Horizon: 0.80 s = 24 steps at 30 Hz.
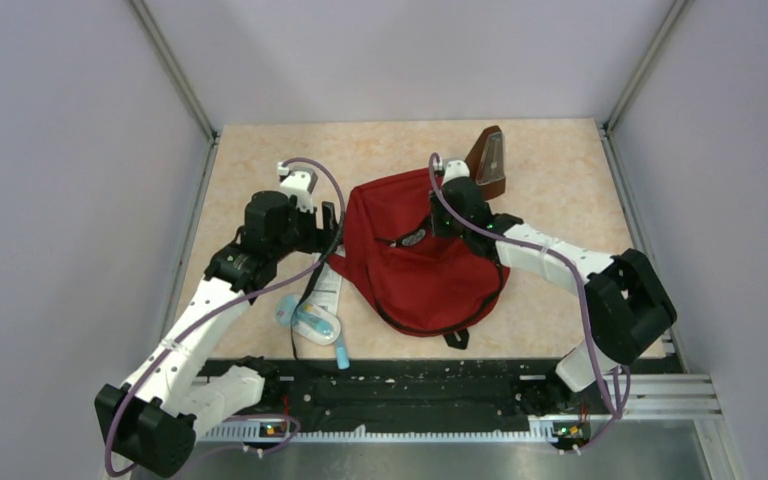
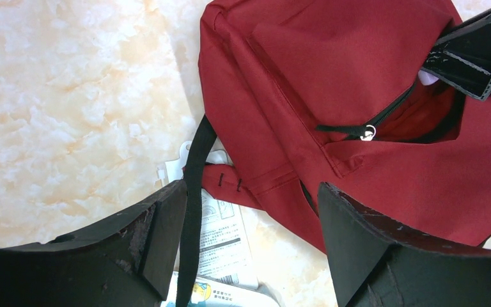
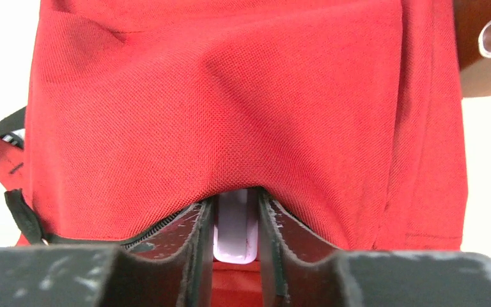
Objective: Pack the student bag
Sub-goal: Place the stationery in the student bag.
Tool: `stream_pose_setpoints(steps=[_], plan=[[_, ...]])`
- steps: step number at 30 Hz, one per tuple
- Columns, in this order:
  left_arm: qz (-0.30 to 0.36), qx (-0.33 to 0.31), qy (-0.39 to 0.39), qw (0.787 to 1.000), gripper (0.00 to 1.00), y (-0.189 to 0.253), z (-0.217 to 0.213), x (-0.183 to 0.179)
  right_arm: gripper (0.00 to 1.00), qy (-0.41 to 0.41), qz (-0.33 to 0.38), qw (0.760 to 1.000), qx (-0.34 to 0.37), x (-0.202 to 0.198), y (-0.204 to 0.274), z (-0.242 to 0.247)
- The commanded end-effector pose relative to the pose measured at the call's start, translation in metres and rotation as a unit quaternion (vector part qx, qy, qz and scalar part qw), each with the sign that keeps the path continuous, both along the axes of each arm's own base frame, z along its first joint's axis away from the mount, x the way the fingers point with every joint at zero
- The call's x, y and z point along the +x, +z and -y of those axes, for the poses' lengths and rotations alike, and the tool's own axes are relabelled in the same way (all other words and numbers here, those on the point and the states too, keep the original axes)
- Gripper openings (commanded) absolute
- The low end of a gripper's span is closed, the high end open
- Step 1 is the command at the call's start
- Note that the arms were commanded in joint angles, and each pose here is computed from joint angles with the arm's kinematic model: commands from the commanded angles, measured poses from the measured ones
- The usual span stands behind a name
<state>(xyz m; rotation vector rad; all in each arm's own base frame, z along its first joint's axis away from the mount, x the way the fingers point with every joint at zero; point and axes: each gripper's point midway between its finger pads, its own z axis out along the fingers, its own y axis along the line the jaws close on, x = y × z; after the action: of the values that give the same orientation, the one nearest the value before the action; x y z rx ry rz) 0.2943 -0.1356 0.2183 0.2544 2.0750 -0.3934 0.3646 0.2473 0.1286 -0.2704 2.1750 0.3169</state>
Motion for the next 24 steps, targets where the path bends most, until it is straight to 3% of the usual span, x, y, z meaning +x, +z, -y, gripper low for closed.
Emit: stream_pose_setpoints(steps=[1, 5, 11, 14, 19, 24], plan=[[0.022, -0.006, -0.001, 1.000, 0.79, 0.008, 0.001, 0.004, 0.34, -0.015, 0.070, 0.997, 0.022, 0.025, 0.030, -0.002], [0.022, -0.003, 0.004, 1.000, 0.79, 0.007, -0.001, 0.005, 0.49, -0.008, 0.064, 0.998, 0.019, 0.020, 0.029, -0.001], [0.019, 0.000, 0.004, 1.000, 0.79, 0.005, -0.001, 0.006, 0.54, 0.000, 0.039, 0.999, 0.017, -0.002, 0.030, 0.009], [0.026, 0.005, 0.000, 1.000, 0.79, 0.007, -0.002, 0.006, 0.57, 0.014, 0.019, 0.999, 0.023, -0.029, 0.034, 0.012], [0.048, -0.001, 0.003, 0.999, 0.78, 0.014, -0.004, 0.005, 0.65, 0.052, 0.042, 0.998, 0.016, -0.092, 0.054, 0.000], [0.032, -0.001, 0.021, 0.999, 0.79, 0.006, -0.006, 0.009, 0.65, 0.091, 0.029, 0.990, 0.106, -0.149, 0.059, -0.035]])
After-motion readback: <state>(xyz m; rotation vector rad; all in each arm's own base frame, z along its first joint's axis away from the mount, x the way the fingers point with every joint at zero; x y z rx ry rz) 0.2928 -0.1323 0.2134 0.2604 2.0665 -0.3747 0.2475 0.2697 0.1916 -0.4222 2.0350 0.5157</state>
